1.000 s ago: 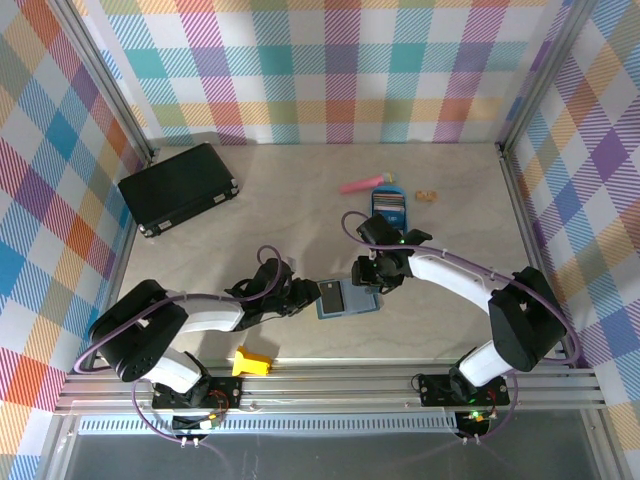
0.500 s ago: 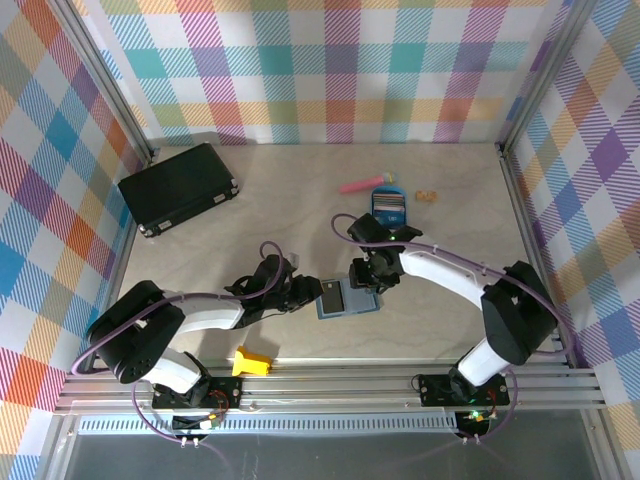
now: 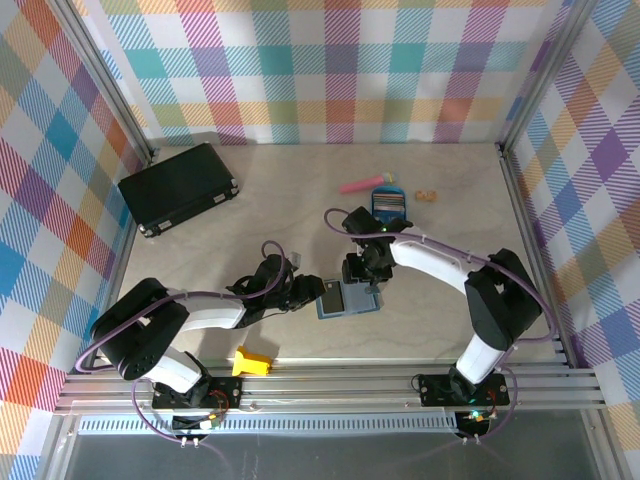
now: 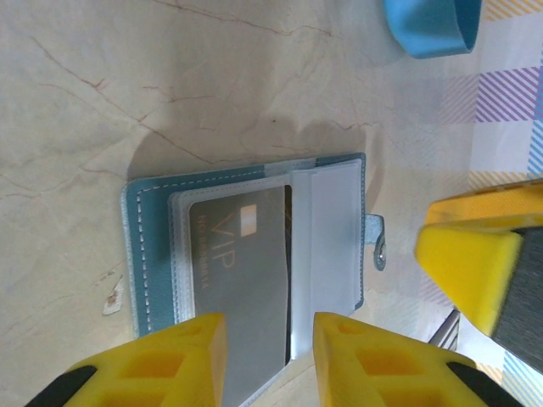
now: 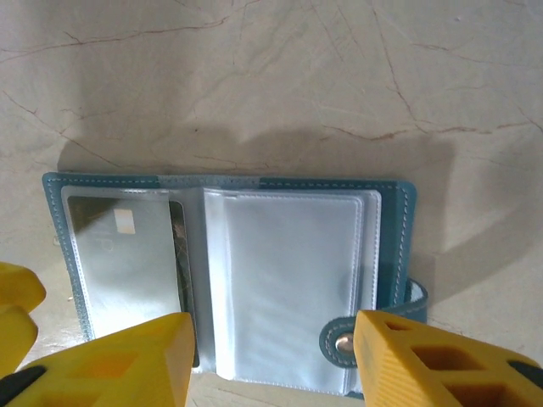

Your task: Put the credit cards into the card holder

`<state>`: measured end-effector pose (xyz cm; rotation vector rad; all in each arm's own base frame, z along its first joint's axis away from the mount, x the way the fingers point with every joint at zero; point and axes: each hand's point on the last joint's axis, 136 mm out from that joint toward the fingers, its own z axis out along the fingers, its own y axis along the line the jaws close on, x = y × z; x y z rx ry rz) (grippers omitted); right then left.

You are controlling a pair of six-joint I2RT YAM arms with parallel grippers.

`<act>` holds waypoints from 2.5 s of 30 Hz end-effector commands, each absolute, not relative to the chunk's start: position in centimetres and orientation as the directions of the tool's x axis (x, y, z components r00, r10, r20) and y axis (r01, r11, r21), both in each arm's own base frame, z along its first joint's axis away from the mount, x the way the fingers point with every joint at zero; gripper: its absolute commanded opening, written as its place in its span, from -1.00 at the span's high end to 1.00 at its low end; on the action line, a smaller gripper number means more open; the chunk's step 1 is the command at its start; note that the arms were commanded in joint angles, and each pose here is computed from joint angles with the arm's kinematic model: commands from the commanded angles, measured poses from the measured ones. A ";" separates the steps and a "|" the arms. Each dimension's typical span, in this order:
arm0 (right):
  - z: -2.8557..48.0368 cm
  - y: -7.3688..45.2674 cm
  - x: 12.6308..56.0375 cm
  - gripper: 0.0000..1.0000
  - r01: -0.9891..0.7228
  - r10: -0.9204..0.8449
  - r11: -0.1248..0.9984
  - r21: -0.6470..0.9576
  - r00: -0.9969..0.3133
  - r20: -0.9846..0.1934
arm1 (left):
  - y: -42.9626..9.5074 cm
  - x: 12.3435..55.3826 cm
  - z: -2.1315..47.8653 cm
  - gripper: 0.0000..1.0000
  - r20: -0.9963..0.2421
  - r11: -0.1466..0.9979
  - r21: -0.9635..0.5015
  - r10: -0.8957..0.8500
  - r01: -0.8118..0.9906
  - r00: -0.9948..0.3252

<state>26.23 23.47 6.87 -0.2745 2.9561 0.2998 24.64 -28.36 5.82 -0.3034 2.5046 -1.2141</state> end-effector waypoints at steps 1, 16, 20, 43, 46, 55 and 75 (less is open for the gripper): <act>6.6 24.8 26.6 -0.04 -0.245 -0.217 0.944 0.222 -0.966 -0.143 | -28.8 24.9 6.2 0.35 -0.216 0.598 -0.801 -0.327 -0.024 -0.920; 4.1 24.7 26.9 -0.08 -0.233 -0.221 0.950 0.210 -0.972 -0.078 | -28.8 24.6 4.8 0.27 -0.194 0.605 -0.795 -0.334 -0.052 -0.922; 3.9 24.7 27.0 -0.08 -0.232 -0.221 0.951 0.202 -0.972 -0.076 | -28.8 24.6 4.5 0.26 -0.188 0.603 -0.795 -0.336 -0.057 -0.923; 1.7 26.0 25.6 -0.11 -0.164 -0.176 0.935 0.314 -0.984 0.012 | -29.0 24.8 3.5 0.26 -0.168 0.598 -0.798 -0.348 -0.080 -0.922; 1.6 26.2 25.5 -0.11 -0.146 -0.163 0.930 0.337 -0.986 0.021 | -29.0 24.8 3.4 0.26 -0.169 0.599 -0.796 -0.349 -0.082 -0.922; 2.0 26.8 25.2 -0.11 -0.113 -0.138 0.904 0.413 -0.990 0.031 | -28.9 24.9 3.2 0.26 -0.166 0.604 -0.792 -0.354 -0.090 -0.920; 5.2 28.9 24.4 -0.07 -0.077 -0.111 0.818 0.570 -0.994 0.025 | -28.2 24.9 2.9 0.35 -0.170 0.622 -0.775 -0.374 -0.111 -0.912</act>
